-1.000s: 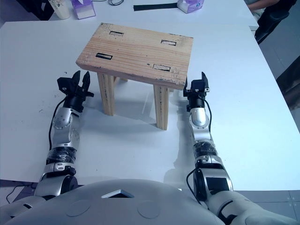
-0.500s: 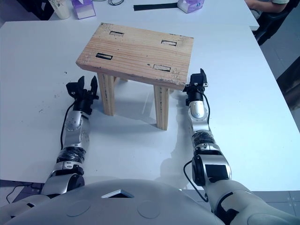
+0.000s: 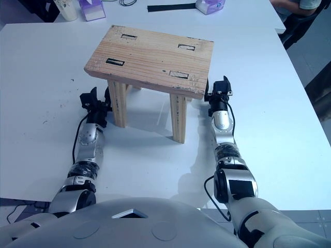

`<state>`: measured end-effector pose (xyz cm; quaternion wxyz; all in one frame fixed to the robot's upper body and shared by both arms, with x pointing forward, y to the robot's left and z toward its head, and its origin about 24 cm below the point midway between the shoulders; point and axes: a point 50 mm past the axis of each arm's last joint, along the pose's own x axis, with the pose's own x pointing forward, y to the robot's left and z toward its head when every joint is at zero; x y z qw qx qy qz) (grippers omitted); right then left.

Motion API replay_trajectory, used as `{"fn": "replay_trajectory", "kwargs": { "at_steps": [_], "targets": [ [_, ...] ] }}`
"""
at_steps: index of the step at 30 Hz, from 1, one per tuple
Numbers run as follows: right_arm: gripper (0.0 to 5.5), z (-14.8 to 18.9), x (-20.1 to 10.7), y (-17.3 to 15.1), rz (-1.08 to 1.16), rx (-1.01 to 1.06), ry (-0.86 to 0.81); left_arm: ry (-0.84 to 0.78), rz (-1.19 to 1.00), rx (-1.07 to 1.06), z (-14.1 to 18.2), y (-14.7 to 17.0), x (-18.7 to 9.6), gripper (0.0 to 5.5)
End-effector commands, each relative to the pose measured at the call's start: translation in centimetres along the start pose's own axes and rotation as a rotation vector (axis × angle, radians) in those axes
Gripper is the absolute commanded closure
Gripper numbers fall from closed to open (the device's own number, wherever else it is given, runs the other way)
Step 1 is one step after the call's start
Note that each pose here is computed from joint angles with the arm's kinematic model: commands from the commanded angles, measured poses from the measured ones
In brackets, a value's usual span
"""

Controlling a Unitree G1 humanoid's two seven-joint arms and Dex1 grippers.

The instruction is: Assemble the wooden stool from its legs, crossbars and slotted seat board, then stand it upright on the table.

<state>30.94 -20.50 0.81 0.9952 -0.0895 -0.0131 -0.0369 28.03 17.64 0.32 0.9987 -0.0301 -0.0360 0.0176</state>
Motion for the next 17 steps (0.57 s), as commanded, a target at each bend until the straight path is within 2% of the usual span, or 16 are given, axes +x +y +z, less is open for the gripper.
{"fn": "replay_trajectory", "kwargs": {
  "at_steps": [1, 17],
  "targets": [
    [2.20, 0.26, 0.56, -0.50, -0.035, 0.019, 0.007, -0.014, -0.030, 0.006, 0.47, -0.75, 0.70, 2.95],
    [2.20, 0.11, 0.89, -0.77, -0.052, 0.025, 0.026, -0.011, -0.027, 0.016, 0.41, -0.90, 0.86, 2.95]
  ]
}}
